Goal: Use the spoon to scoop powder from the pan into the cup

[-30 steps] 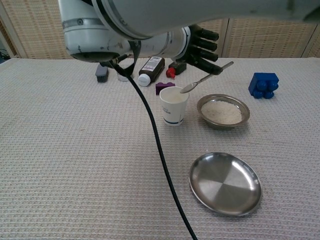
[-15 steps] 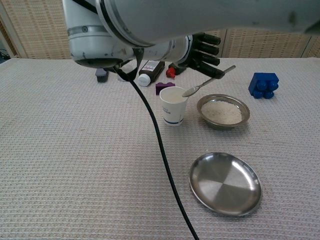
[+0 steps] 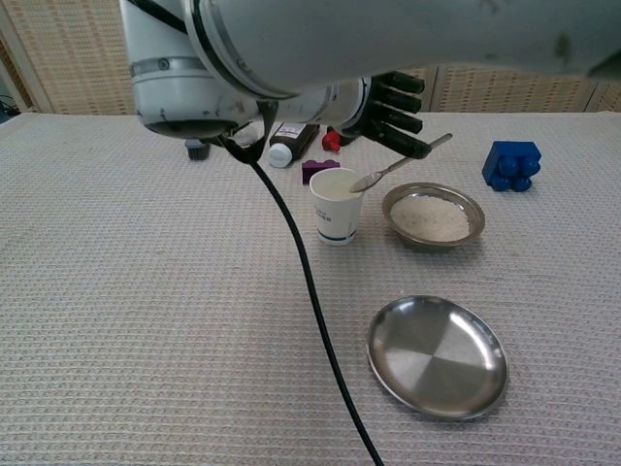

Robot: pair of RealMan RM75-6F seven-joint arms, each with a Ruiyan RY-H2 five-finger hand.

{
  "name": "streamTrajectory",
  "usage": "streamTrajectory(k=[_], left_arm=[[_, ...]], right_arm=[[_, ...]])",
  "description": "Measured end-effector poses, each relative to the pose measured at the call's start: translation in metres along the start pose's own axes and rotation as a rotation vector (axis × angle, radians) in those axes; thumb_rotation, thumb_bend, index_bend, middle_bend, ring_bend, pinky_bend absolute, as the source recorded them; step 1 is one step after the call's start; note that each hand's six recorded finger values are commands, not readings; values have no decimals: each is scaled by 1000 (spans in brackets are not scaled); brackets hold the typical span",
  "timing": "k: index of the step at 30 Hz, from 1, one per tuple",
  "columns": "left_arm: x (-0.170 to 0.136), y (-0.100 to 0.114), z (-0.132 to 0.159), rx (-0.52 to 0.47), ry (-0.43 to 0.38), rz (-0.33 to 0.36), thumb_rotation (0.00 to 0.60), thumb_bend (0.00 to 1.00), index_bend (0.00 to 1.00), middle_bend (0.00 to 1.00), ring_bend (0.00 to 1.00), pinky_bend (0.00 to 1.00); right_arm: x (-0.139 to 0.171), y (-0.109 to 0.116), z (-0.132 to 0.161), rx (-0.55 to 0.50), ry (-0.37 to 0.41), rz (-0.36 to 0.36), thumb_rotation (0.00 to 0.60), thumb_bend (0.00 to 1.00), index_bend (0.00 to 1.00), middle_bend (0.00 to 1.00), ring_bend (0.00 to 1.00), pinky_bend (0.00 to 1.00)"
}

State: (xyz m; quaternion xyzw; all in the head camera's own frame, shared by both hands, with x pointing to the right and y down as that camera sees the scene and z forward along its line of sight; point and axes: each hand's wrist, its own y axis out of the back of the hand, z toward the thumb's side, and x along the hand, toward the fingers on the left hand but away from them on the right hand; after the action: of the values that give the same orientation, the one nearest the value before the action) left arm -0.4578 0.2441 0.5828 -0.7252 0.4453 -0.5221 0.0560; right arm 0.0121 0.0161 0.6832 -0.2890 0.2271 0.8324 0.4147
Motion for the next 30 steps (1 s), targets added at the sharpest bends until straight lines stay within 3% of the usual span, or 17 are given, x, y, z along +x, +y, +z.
streamTrajectory(k=[3, 10, 30], left_arm=[[0, 0, 0, -2, 1, 1, 600, 412, 0, 0, 0, 0], [-1, 0, -1, -3, 1, -2, 600, 412, 0, 0, 0, 0], [-1, 1, 0, -13, -2, -7, 600, 411, 0, 0, 0, 0]], right_arm=[[3, 7, -5, -28, 1, -18, 600, 383, 731, 987, 1000, 1000], [-5, -6, 2, 1, 0, 12, 600, 383, 733, 987, 1000, 1000], [-3, 4, -1, -26, 5, -21, 600, 383, 742, 987, 1000, 1000]])
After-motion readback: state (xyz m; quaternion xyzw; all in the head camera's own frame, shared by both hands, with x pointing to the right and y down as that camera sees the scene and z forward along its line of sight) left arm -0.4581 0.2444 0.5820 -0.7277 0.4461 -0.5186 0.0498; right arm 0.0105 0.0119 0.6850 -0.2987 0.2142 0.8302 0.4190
